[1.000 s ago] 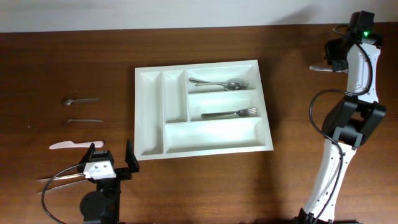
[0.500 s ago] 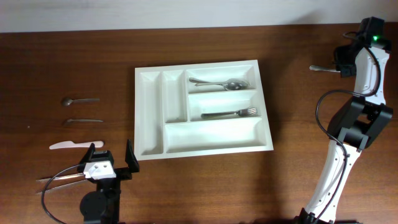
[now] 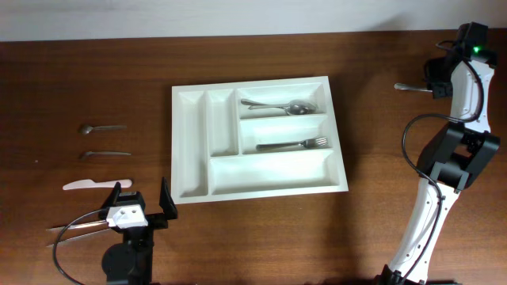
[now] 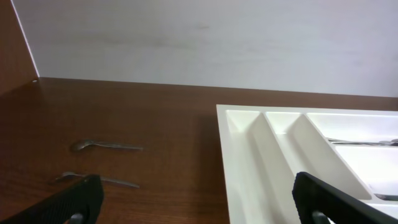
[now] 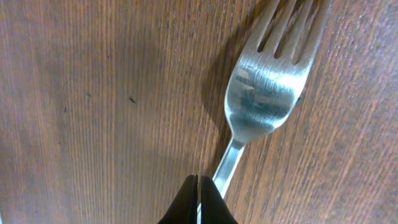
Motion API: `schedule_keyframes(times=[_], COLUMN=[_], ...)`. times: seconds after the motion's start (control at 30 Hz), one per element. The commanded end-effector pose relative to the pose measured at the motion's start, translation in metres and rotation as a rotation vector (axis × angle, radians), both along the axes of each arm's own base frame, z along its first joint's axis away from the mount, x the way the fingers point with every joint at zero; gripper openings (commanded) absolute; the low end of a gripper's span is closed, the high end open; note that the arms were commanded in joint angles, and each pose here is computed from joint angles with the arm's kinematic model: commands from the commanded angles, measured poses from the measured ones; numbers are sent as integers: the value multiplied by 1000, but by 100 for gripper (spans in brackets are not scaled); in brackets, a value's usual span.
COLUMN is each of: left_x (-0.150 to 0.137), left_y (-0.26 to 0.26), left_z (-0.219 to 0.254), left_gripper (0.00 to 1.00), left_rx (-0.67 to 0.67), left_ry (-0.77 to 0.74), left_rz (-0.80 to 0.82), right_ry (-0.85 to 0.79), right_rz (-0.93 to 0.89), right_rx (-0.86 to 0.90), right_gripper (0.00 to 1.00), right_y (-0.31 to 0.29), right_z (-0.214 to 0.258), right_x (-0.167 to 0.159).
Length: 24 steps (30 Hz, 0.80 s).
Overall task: Pack container
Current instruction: 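Move the right gripper back right and grasp the remaining silver fork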
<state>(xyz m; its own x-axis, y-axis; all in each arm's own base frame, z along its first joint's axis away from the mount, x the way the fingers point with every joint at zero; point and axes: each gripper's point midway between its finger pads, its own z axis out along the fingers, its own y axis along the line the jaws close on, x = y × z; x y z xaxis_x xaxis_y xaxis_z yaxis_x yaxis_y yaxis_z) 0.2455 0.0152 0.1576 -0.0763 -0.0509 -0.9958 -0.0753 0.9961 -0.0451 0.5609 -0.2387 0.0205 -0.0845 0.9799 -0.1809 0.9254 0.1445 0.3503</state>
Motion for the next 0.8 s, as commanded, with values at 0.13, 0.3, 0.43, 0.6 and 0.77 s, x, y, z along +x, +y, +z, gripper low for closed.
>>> schedule_keyframes(times=[0.13, 0.3, 0.43, 0.6, 0.77], left_x=[0, 0, 0, 0, 0], left_y=[-4, -4, -4, -4, -4], left_z=[-1, -1, -1, -1, -1], left_gripper=[99, 99, 99, 99, 99], left_rx=[11, 11, 11, 11, 11], left_ry=[-1, -1, -1, -1, -1], left_rz=[-20, -20, -20, -20, -20], right_ry=[49, 54, 83, 191, 311], right_rz=[-1, -1, -1, -29, -114], right_rx=[24, 27, 39, 59, 119], right_gripper=[4, 4, 4, 4, 4], right_y=[4, 4, 7, 12, 23], right_z=[-30, -32, -36, -43, -47], right_x=[-6, -7, -13, -39, -69])
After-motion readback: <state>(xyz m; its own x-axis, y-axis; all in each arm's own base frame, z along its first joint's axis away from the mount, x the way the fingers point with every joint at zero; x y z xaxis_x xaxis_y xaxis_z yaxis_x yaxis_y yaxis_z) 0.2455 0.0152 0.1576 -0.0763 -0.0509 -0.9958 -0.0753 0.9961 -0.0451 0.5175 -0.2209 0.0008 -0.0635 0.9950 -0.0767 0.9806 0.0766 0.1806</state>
